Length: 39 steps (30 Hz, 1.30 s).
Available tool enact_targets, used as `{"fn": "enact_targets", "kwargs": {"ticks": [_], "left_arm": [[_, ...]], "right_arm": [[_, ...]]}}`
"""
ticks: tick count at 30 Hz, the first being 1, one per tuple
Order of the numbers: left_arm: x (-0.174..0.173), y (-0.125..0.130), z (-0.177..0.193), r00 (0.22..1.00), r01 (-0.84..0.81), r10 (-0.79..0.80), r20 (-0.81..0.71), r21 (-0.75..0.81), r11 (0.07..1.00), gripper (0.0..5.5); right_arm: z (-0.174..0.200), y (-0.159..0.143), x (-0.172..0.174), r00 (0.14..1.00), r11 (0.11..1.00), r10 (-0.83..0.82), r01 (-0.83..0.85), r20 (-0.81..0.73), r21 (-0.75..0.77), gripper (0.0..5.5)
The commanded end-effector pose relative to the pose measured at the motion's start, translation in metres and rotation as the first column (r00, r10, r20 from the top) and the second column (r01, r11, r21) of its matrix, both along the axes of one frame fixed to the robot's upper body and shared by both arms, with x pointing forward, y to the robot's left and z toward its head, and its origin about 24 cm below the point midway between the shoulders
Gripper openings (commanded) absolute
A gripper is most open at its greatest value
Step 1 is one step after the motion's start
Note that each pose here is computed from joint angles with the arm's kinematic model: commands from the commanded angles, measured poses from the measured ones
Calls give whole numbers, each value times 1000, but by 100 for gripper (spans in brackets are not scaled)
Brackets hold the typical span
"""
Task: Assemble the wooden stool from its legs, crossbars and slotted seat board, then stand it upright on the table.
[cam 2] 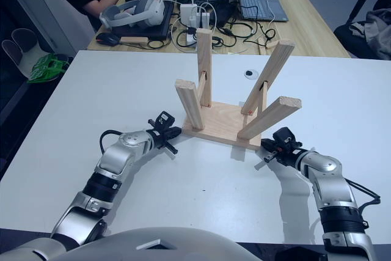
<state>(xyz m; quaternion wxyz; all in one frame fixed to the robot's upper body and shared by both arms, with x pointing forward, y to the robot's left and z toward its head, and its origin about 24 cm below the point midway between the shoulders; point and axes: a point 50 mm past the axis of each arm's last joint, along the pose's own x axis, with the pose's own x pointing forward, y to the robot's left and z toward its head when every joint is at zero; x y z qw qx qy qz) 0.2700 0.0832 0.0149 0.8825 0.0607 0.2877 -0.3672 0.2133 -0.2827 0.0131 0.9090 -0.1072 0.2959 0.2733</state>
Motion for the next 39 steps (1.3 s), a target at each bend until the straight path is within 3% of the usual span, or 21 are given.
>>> {"fn": "enact_targets", "kwargs": {"ticks": [1, 23, 39], "left_arm": [[-9, -5, 0, 995, 67, -72, -68, -76, 995, 0], [-8, 8, 32, 987, 123, -150, -59, -320, 939, 0], [-11, 8, 16, 986, 75, -102, -133, -192, 979, 0]], "right_arm": [[-16, 12, -14, 995, 994, 25, -15, -94, 106, 4], [17, 25, -6, 987, 935, 125, -84, -100, 344, 4], [18, 28, -1, 995, 961, 89, -73, -45, 266, 4]]}}
